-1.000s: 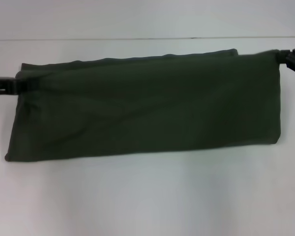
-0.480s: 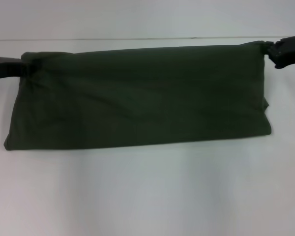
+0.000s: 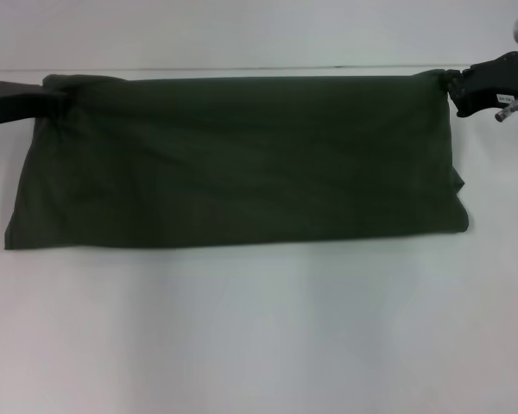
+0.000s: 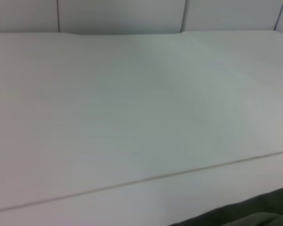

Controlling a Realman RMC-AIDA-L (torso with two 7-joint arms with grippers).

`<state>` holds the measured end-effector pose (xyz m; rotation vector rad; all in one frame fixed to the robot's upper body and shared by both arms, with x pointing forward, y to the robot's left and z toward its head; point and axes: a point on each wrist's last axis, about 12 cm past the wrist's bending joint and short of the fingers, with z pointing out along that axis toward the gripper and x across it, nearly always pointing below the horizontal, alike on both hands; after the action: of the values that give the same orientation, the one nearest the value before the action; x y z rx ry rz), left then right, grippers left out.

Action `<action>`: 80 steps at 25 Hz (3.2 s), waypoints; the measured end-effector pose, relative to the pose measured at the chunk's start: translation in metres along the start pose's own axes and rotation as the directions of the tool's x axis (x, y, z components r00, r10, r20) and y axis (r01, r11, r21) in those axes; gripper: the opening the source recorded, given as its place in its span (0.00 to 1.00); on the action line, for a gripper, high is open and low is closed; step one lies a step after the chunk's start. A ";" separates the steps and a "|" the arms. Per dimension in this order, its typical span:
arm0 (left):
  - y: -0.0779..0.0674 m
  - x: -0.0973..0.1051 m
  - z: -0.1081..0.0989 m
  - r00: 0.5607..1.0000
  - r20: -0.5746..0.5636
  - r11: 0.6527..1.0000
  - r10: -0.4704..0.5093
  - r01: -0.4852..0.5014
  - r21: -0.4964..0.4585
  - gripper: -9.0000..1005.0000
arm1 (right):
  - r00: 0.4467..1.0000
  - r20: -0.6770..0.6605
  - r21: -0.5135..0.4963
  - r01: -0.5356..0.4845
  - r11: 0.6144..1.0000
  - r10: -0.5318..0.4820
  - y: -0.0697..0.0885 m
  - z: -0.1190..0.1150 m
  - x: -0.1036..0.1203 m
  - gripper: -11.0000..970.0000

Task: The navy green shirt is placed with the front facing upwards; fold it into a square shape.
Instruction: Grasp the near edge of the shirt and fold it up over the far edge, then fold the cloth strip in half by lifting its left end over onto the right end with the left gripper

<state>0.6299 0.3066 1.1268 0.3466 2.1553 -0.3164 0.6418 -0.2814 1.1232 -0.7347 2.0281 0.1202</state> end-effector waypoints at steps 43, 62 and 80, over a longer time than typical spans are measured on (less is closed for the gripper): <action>-0.011 -0.004 0.032 0.993 0.067 0.973 0.096 -0.079 -0.218 0.41 | 0.993 -0.021 0.177 0.116 0.977 -0.114 0.001 0.031 -0.003 0.39; -0.009 0.049 -0.051 0.964 0.259 0.964 -0.068 -0.003 0.267 0.91 | 0.985 0.148 -0.105 -0.079 0.991 0.094 0.012 -0.051 0.035 0.95; 0.000 0.142 -0.098 0.932 0.351 0.964 -0.093 -0.004 0.265 0.90 | 0.957 0.278 -0.421 0.040 0.906 0.087 0.055 -0.089 0.096 0.95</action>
<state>0.4776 0.3589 1.0653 0.3577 1.7616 -0.6452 0.5096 -0.3123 1.0833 -0.9003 1.7410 0.6643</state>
